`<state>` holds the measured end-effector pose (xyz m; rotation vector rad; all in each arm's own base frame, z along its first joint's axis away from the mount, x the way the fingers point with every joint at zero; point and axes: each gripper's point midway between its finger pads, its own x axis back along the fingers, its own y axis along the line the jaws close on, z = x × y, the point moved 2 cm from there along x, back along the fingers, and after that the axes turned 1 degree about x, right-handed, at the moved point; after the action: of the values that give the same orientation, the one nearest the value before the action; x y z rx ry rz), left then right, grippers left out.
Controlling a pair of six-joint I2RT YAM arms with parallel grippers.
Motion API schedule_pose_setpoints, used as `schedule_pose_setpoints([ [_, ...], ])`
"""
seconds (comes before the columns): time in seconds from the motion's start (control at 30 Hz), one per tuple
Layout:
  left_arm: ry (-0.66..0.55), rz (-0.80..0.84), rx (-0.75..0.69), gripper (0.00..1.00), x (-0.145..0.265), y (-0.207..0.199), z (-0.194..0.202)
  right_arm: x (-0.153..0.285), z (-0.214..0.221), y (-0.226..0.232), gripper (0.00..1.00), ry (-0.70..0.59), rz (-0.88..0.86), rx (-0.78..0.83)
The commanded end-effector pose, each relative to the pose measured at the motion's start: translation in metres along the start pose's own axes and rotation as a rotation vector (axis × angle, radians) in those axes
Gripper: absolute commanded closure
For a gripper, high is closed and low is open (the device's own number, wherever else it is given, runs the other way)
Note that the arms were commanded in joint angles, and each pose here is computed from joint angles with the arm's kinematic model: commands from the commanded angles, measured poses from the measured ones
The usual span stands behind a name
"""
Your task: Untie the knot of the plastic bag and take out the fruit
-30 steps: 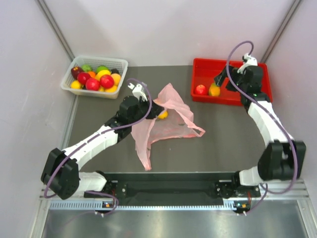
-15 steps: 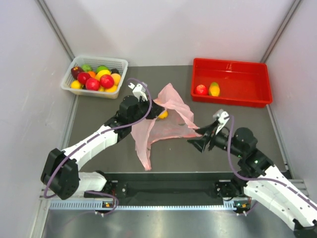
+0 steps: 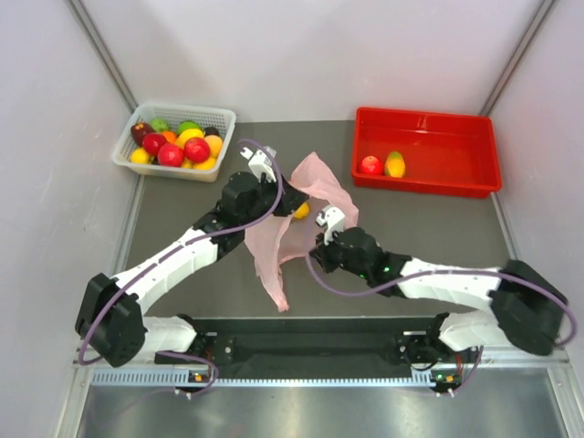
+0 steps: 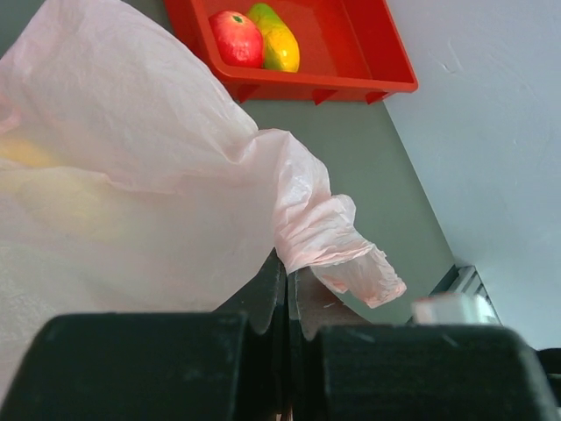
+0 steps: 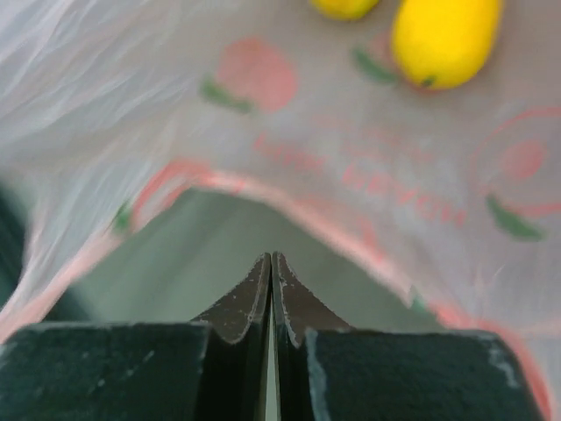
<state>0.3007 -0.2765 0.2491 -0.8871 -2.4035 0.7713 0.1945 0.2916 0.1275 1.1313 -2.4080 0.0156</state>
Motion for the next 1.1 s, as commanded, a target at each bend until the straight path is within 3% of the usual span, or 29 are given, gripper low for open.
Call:
schedule_pose_setpoints([
  [0.0, -0.023, 0.075, -0.001, 1.00, 0.004, -0.028, -0.014, -0.031, -0.071, -0.017, 1.00, -0.286, 0.174, -0.028],
  [0.03, -0.015, 0.075, -0.003, 1.00, 0.004, -0.029, -0.012, -0.036, -0.078, -0.020, 0.98, -0.318, 0.197, -0.029],
  [0.07, -0.011, 0.073, -0.003, 1.00, 0.004, -0.030, -0.011, -0.041, -0.080, -0.029, 0.78, -0.336, 0.254, -0.039],
  [0.13, -0.010, 0.076, -0.008, 1.00, 0.005, -0.033, -0.012, -0.057, -0.085, -0.031, 0.60, -0.358, 0.276, -0.026],
  [0.17, -0.010, 0.076, -0.010, 1.00, 0.006, -0.033, -0.012, -0.063, -0.086, -0.037, 0.39, -0.359, 0.314, -0.023],
  [0.27, -0.021, 0.075, -0.023, 1.00, 0.009, -0.036, -0.018, -0.085, -0.084, -0.043, 0.26, -0.357, 0.359, -0.002],
  [0.47, -0.039, 0.107, -0.029, 1.00, 0.024, -0.053, -0.032, -0.093, -0.077, -0.060, 0.17, -0.432, 0.457, -0.037],
  [0.83, -0.022, 0.280, 0.056, 1.00, 0.062, -0.109, -0.047, -0.100, -0.061, -0.068, 0.05, -0.410, 0.480, -0.011],
  [1.07, 0.022, 0.109, 0.017, 1.00, 0.051, -0.068, -0.024, -0.122, -0.046, -0.071, 0.03, -0.292, 0.438, -0.026],
])
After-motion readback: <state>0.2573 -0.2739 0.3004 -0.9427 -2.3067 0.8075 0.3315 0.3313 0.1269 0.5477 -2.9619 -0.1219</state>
